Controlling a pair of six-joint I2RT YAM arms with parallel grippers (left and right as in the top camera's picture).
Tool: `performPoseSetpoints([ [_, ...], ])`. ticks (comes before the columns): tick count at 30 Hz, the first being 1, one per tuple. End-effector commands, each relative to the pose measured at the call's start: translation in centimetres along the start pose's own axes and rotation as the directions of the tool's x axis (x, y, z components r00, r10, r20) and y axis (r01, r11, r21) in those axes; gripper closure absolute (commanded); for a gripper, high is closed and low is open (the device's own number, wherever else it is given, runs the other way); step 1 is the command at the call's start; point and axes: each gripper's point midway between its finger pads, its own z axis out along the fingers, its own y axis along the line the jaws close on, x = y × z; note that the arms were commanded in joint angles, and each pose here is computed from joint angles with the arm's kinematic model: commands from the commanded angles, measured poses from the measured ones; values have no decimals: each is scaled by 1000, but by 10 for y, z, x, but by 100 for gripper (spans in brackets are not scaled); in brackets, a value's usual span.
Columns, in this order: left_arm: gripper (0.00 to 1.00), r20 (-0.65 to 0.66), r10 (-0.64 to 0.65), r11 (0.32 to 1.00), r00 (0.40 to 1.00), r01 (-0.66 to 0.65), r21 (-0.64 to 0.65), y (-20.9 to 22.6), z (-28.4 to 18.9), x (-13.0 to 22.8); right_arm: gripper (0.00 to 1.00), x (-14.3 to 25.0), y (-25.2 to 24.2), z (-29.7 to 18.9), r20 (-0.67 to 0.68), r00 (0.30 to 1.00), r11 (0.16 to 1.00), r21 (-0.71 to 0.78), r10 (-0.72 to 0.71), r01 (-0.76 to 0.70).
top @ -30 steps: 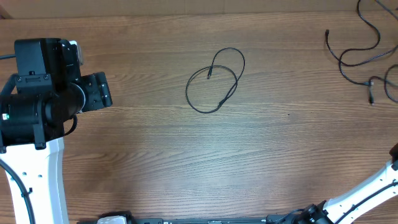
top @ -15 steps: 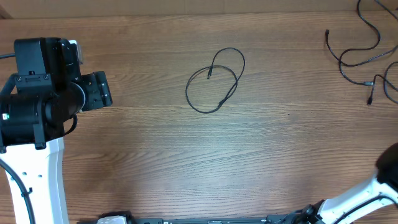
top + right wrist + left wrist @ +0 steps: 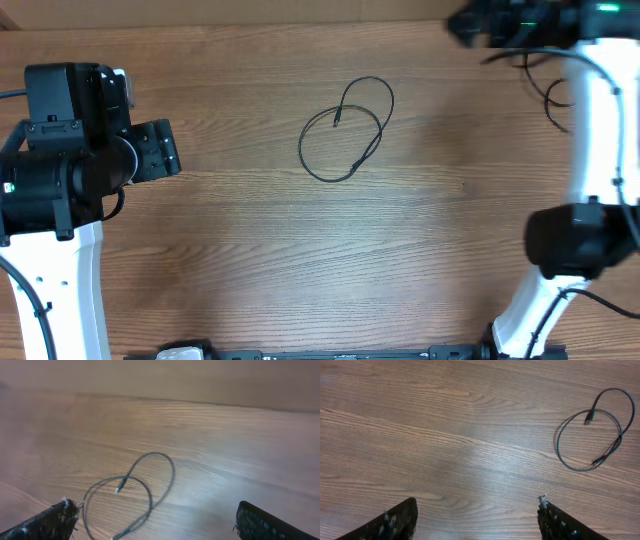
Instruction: Untangle cables
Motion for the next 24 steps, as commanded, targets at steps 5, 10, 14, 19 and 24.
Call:
performPoseSetpoints([
  [5,23,27,22,999,999,-23,23,-4,-9,-3,0,39,6,100,-45,797,794,143,602,-592],
  [10,23,26,22,999,999,-23,22,-4,-9,-3,0,53,47,139,-67,678,680,124,732,-722],
  [14,23,25,23,999,999,-23,22,-4,-9,-3,0,68,68,152,-69,674,674,175,736,-718],
  [19,23,30,35,999,999,-35,22,-4,-9,-4,0,117,65,151,16,502,457,393,865,-798],
  [24,23,27,38,999,999,-38,22,-4,-9,-3,0,166,57,143,95,407,290,557,908,-778],
])
